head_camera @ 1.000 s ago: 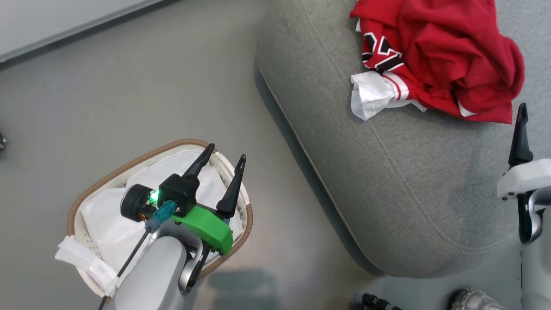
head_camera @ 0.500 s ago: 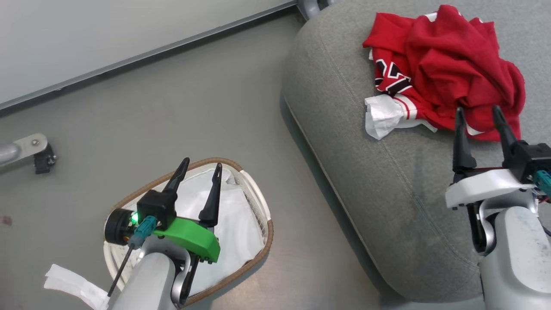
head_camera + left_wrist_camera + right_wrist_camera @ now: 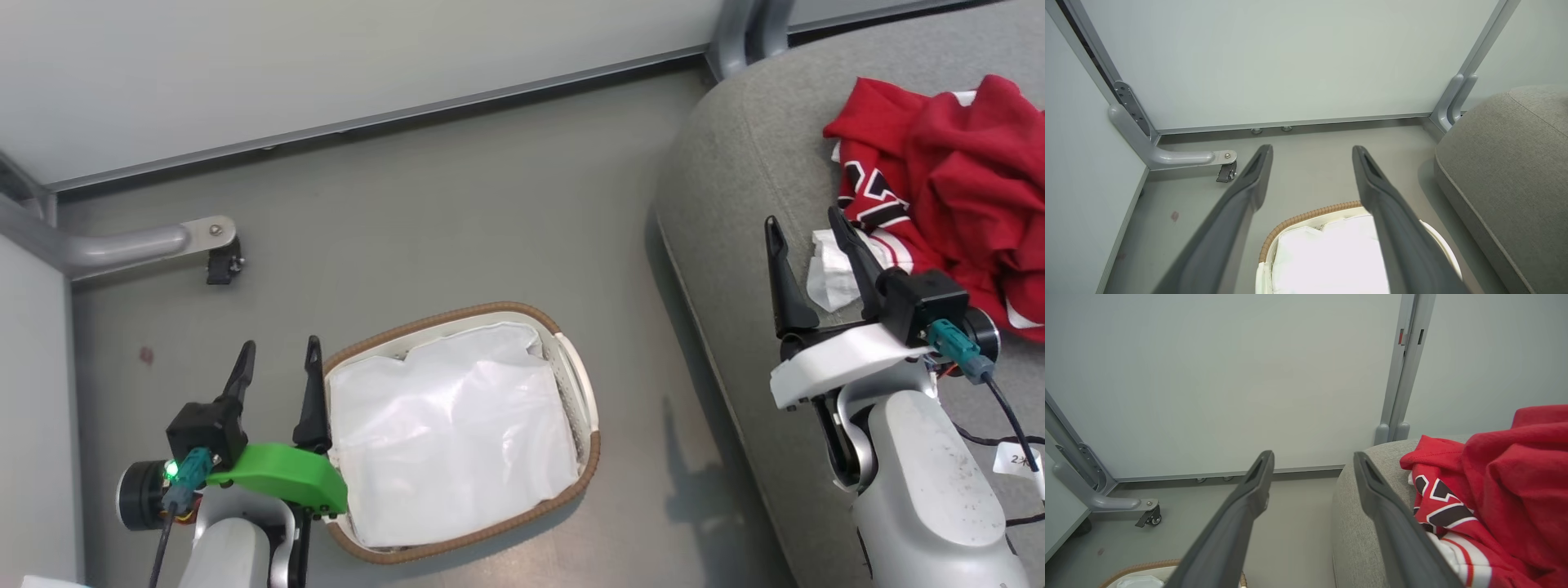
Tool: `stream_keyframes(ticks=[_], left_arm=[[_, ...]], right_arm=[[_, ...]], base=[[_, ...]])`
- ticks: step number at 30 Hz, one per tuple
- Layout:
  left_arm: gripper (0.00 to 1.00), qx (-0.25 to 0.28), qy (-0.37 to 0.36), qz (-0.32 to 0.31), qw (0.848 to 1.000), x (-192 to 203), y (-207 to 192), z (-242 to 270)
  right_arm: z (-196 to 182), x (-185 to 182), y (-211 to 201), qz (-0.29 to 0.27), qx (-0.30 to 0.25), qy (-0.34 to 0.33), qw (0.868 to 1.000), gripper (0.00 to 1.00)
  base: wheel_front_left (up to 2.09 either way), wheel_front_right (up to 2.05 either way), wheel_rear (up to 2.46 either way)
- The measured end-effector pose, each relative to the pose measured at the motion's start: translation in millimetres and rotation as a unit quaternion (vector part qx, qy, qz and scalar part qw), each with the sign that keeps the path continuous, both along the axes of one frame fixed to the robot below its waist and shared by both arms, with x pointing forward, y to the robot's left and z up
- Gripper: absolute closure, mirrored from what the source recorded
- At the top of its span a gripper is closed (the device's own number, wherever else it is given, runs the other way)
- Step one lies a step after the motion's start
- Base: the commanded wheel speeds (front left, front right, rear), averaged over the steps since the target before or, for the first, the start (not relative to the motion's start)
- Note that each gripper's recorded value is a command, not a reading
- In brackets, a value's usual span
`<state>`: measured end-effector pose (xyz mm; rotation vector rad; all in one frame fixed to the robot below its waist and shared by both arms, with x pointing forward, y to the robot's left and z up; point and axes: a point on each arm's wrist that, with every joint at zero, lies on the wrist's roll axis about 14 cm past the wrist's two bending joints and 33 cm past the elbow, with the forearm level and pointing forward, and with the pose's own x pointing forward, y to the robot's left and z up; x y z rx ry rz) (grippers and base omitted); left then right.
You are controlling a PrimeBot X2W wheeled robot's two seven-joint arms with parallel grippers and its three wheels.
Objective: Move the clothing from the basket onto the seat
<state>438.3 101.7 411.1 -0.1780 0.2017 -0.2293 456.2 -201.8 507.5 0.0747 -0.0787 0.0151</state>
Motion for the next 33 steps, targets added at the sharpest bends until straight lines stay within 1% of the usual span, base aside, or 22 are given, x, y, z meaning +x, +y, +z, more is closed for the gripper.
stream_keyframes(ticks=[7,13,18,31,32,33], left_arm=[[0.00,0.018,-0.004,0.077,0.997,-20,54,7],[0.00,0.024,-0.004,0.108,0.994,-40,77,10],[0.00,0.012,-0.001,0.120,0.993,-54,85,10],[0.00,-0.012,0.007,0.132,0.991,-80,87,9],[1.00,-0.012,0.009,0.131,0.991,-81,87,7],[1.00,-0.012,0.015,0.130,0.991,-83,86,4]], right_arm=[[-3,2,35,0.044,0.013,0.004,0.999,0.00],[-5,-7,48,0.061,0.018,0.009,0.998,0.00],[-9,-16,52,0.066,0.021,0.017,0.997,0.00],[-21,-47,50,0.063,0.025,0.038,0.997,0.00],[-23,-48,50,0.062,0.025,0.040,0.997,1.00],[-26,-49,50,0.062,0.026,0.045,0.997,1.00]], base=[[0.00,0.00,0.00],[0.00,0.00,0.00],[0.00,0.00,0.00],[0.00,0.00,0.00],[0.00,0.00,0.00],[0.00,0.00,0.00]])
